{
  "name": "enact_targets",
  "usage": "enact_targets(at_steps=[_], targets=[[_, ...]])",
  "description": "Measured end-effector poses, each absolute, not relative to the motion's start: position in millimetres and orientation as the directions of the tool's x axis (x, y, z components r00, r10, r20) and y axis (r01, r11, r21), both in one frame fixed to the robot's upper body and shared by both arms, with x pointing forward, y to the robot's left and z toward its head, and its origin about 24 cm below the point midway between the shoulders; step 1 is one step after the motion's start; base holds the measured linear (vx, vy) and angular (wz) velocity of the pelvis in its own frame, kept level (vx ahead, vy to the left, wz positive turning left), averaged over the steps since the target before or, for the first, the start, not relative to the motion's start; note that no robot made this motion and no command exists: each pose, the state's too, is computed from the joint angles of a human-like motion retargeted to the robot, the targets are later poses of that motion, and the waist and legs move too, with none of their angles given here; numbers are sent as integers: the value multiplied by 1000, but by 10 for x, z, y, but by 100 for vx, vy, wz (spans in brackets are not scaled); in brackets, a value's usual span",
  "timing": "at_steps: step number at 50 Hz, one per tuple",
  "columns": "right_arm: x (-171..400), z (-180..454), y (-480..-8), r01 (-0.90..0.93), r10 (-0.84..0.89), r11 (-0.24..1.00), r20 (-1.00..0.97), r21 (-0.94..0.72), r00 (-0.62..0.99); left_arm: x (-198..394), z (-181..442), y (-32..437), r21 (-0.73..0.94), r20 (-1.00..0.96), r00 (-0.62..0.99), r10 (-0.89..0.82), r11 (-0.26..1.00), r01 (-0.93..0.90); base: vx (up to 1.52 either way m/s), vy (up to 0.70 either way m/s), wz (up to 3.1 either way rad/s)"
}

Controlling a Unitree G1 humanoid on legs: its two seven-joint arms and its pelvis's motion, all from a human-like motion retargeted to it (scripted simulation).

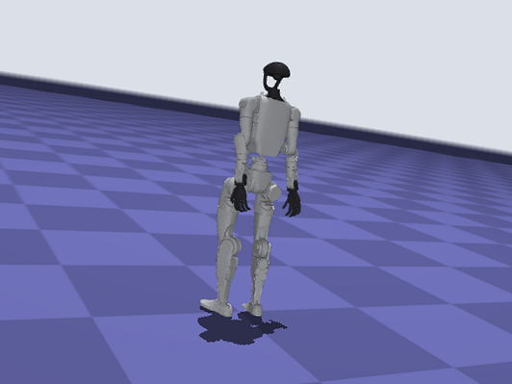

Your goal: Upper body actions

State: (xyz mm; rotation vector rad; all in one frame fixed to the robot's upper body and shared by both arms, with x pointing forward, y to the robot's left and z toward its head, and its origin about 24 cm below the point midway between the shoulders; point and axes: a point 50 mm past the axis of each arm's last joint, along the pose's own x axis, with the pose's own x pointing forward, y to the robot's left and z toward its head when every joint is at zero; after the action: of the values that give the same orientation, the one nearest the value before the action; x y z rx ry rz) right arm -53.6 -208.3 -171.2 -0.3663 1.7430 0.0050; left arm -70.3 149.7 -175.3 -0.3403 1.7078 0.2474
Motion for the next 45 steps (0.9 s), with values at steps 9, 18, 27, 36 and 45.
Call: enact_targets(at_steps=[9,18,27,36,45], targets=[[-253,-1749,-2138,-249,-195,953,-979,-173,-65,-501,-1789,1669,-14,-996,-88,-20,998,-62,-1,0,-46],[166,-1760,-2142,-356,-226,897,-964,-261,139,-428,-1784,1863,76,-996,-48,81,991,112,-1,0,46],[-62,-1759,-2146,-342,-211,914,-975,-220,65,-538,-1775,1789,28,-996,-82,35,996,81,0,0,2],[-551,-1721,-2086,-159,-125,982,-984,-104,-130,-620,-1763,1787,34,-994,-94,53,982,187,0,-1,37],[-564,-1724,-2031,-57,-77,996,-986,-70,-151,-573,-1767,1819,24,-995,-84,44,972,232,-1,0,0]])
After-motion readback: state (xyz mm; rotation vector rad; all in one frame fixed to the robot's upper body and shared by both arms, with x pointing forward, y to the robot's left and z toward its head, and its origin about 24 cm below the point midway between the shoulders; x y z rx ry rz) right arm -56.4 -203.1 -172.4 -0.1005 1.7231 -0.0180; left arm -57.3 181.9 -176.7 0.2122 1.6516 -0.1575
